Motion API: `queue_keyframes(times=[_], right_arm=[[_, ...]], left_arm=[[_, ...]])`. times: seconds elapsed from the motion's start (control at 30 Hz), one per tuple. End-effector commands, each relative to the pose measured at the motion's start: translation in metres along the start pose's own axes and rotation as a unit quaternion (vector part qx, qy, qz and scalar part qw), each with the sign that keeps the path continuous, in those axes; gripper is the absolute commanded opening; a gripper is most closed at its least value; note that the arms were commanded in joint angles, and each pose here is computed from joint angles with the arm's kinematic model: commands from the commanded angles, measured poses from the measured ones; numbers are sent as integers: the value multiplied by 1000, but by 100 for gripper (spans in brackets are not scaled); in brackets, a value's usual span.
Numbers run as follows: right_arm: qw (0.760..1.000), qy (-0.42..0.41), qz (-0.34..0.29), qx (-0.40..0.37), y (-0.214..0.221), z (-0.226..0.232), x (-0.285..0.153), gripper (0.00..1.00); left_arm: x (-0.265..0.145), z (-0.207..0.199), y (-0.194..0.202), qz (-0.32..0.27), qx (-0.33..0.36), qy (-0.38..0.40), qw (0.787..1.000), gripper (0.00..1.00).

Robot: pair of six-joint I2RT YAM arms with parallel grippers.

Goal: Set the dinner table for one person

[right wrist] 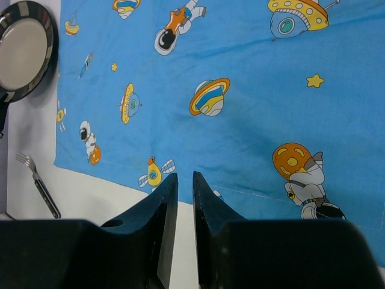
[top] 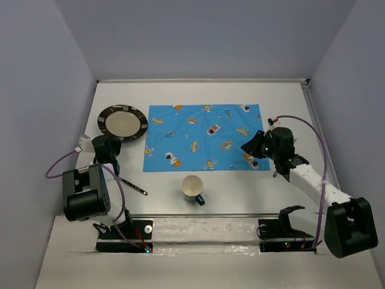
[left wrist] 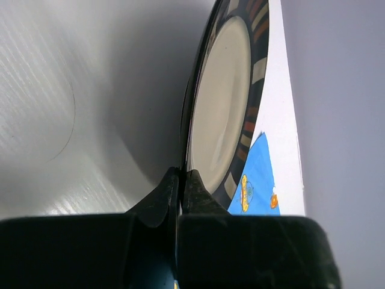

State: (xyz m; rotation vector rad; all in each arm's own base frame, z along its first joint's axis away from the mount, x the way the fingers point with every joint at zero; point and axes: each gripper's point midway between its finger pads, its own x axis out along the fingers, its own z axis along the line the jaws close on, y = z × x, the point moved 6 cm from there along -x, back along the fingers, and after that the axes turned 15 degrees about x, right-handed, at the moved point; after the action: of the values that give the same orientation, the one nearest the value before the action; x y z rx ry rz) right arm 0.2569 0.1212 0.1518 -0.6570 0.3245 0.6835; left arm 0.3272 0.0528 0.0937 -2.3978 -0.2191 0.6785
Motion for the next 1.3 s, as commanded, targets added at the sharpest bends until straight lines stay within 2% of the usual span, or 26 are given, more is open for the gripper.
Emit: queue_keyframes(times=[0.0, 0.13, 0.27, 0.4, 0.47, 0.53, 0.57, 0.6, 0.63, 0.73, 0.97, 1.13, 1.27], right_arm=[[999, -32, -14, -22, -12, 20, -1, 22], [999, -28, -15, -25, -12, 18, 0, 23], [999, -22, -13, -25, -11, 15, 1, 25], [999, -21, -14, -25, -11, 15, 2, 32], [999, -20, -18, -24, -12, 15, 1, 40], [999, -21, -24, -24, -14, 17, 0, 52], [999, -21, -25, -24, -15, 17, 0, 62], [999, -23, -27, -23, -16, 19, -1, 64], [999, -26, -31, -23, -17, 21, -3, 71], [998, -30, -43, -24, -20, 26, -9, 71], [996, 7, -81, -41, -29, 22, -23, 71], [993, 23, -107, -43, -34, 21, -32, 70], [993, 23, -105, -43, -34, 21, -32, 69]], left_arm=[[-20, -45, -36, -65, 17, 102, 993, 0], [-50, -93, -69, -101, 18, 195, 975, 0], [-80, -124, -91, -126, 19, 262, 957, 0], [-104, -142, -94, -115, 21, 316, 941, 0], [-109, -149, -83, -80, 33, 347, 934, 0], [-111, -155, -67, -44, 45, 371, 927, 0], [-114, -161, -48, -3, 56, 397, 916, 0], [-115, -164, -37, 17, 59, 411, 910, 0], [-119, -165, -24, 46, 61, 429, 900, 0], [-130, -178, 2, 89, 59, 482, 870, 0], [-140, -209, 72, 212, 98, 548, 804, 0], [-133, -212, 99, 252, 106, 550, 789, 0], [-122, -209, 117, 274, 105, 540, 789, 0]])
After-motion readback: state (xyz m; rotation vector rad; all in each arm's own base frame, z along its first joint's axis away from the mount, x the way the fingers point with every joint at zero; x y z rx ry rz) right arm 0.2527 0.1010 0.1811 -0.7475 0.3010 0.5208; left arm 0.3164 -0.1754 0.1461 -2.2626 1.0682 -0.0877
